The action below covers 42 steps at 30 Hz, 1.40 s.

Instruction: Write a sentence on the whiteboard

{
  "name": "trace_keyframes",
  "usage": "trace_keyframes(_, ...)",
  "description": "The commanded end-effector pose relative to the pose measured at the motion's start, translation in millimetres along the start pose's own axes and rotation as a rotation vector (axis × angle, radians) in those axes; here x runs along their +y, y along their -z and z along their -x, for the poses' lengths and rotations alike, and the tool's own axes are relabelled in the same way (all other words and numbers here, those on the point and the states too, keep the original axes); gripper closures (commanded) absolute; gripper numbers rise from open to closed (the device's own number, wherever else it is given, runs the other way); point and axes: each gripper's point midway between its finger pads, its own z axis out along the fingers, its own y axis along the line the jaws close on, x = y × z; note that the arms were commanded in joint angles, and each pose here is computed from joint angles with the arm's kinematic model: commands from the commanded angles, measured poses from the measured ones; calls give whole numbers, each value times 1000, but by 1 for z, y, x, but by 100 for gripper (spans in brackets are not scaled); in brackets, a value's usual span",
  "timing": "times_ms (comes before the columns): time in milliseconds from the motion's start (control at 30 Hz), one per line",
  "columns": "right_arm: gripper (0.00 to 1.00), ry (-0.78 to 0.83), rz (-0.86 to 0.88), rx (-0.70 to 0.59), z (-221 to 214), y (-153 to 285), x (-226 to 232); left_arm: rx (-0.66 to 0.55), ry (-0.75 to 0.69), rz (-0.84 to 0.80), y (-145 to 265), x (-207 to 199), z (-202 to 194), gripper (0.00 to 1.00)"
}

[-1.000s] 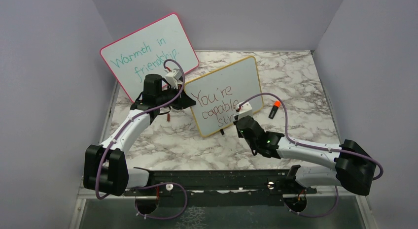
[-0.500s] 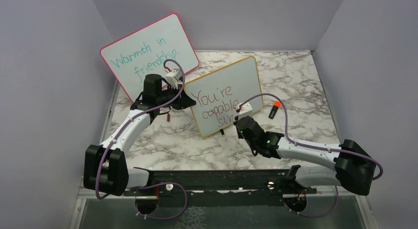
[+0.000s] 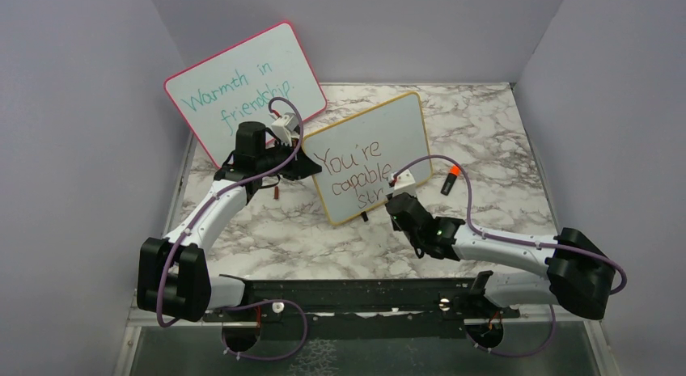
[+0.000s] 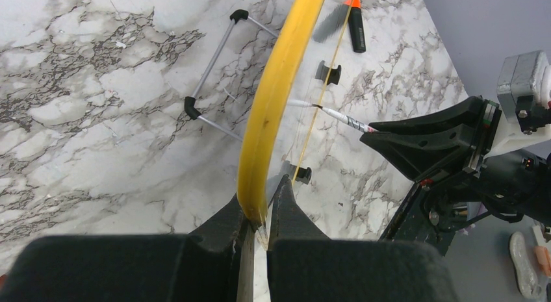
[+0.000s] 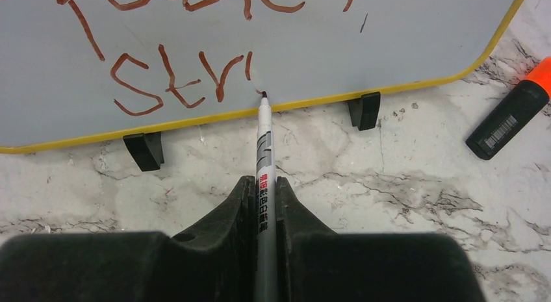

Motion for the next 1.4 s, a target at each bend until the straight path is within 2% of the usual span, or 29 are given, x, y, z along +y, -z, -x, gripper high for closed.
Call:
trace_keyframes(0, 99, -29, -74, -23, 4, -2, -13, 123, -37, 327, 10, 77, -42, 100)
trace_keyframes(767, 99, -44, -18, -135, 46, -5, -4, 120, -41, 312, 10, 75, -41, 100)
trace_keyframes(1233, 99, -44, 49, -160, 53, 1, 5, 118, -44, 322, 10, 76, -40, 100)
trace_keyframes(1367, 99, -33, 61, -133, 47, 1, 7, 117, -44, 327, 11, 77, -40, 100)
